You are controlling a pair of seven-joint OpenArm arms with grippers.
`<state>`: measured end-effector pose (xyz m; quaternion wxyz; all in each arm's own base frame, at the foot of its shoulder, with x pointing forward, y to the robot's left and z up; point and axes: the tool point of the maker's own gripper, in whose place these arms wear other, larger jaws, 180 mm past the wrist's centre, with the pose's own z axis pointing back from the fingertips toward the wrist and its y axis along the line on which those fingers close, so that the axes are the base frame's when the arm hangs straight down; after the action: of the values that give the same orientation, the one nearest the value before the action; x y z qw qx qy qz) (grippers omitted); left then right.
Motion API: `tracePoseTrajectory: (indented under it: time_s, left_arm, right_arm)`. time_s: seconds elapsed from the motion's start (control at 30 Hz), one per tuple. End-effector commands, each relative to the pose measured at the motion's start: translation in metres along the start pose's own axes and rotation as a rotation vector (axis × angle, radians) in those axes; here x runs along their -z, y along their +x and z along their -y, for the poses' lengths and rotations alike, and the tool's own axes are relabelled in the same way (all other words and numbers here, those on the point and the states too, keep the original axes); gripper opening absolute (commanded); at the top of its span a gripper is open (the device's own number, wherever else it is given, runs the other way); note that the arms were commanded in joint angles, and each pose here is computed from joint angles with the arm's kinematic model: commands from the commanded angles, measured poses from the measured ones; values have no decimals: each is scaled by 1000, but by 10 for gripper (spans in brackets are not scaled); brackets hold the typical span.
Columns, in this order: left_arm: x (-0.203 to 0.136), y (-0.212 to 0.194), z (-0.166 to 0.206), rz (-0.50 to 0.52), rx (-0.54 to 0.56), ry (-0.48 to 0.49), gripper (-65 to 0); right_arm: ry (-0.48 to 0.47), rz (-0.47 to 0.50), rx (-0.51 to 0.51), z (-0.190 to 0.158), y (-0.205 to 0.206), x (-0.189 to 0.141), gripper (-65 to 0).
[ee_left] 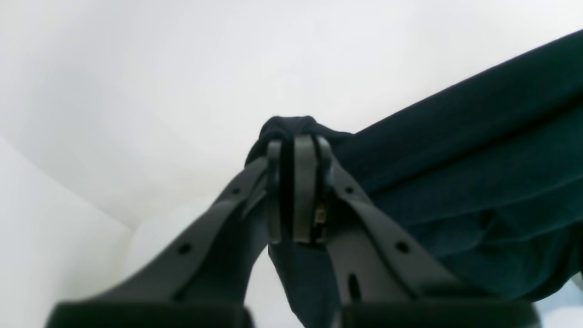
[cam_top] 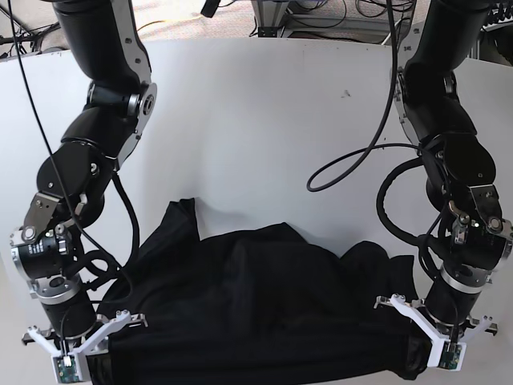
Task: Fold the T-shirt properly
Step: 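Lift the shirt with both grippers and pull the grippers apart, then lay the shirt flat by dragging both grippers back across the table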
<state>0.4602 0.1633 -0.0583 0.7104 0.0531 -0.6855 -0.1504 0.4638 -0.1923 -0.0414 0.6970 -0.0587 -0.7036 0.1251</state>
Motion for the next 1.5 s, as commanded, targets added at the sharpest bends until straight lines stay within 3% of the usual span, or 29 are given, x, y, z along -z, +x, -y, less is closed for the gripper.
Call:
tracePoseTrajectory:
  time_s: [0.0,0.2,0.3,0.5,0.73,0.97,1.27,1.47]
  left_arm:
    - [-4,31,-23,62,20,76,-650]
    - [-8,80,-42,160,62,117,-650]
    - [-13,103,-50,206,88,137,-650]
    - [-17,107,-60,208,118,158,-650]
    - [-12,42,-37,74,115,101,-650]
    - [-27,-44,0,-98,107,20,-650]
    - [-88,-176,54,-407,77,-109,-650]
    - [-129,-229,76,-558,58,-165,-650]
  right_arm:
    - [-94,72,-43,35,47,-4,-650]
    - [-109,149,-106,51,101,-3,-650]
    - [-121,165,-186,54,125,-6,-650]
    - [-105,145,-215,49,119,-4,-650]
    - [-72,22,-205,32,47,-10,-650]
    - [-58,-127,-147,17,-38,-38,-650]
    - [-43,-411,-34,0,-163,-91,-650]
    - [-40,-567,42,-15,-223,-133,-650]
